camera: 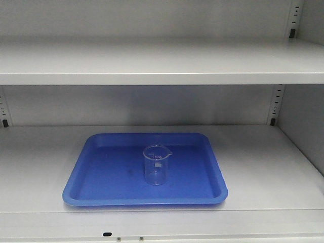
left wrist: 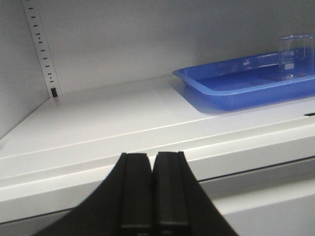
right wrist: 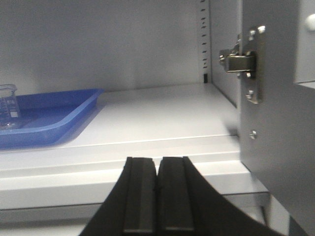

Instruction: Pick beaker and place in left cabinet

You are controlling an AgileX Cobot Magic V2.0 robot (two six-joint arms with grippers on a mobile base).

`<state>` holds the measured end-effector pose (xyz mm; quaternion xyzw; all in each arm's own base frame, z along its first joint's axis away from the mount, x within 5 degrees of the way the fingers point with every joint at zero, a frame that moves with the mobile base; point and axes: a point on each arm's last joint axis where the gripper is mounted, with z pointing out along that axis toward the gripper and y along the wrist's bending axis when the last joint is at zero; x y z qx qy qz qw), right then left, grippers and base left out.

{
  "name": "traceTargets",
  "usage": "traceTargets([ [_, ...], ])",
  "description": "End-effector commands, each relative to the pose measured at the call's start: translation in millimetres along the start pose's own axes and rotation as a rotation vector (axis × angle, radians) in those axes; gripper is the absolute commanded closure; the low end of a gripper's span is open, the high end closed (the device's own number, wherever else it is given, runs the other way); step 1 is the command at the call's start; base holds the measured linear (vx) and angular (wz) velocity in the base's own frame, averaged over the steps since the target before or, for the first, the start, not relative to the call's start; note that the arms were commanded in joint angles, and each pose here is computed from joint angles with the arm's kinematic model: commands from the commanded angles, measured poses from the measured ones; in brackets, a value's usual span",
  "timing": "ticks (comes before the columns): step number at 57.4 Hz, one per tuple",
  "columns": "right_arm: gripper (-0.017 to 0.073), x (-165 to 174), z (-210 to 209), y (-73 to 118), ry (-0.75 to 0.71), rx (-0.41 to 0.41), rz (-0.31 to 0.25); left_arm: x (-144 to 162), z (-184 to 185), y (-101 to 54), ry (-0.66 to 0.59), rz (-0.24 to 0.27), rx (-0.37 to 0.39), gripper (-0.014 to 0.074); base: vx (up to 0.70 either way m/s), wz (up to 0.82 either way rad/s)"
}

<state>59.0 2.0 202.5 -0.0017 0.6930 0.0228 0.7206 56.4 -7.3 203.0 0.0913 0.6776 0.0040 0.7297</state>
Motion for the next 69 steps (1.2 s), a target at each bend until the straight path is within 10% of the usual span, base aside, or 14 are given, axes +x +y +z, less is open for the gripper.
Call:
traceTargets([
  [1, 0.0565, 3.3, -3.1, -1.3, -0.001, 0.022, -0.045, -2.6, -1.3, 0.0, -0.077, -0.006, -0.007, 0.0592, 0.00, 0.00],
  [69, 0.0565, 8.4, -3.3, -1.4, 0.054, 0.021, -0.035, -2.6, -1.3, 0.0, -0.077, -0.006, -0.007, 0.0592, 0.00, 0.00],
])
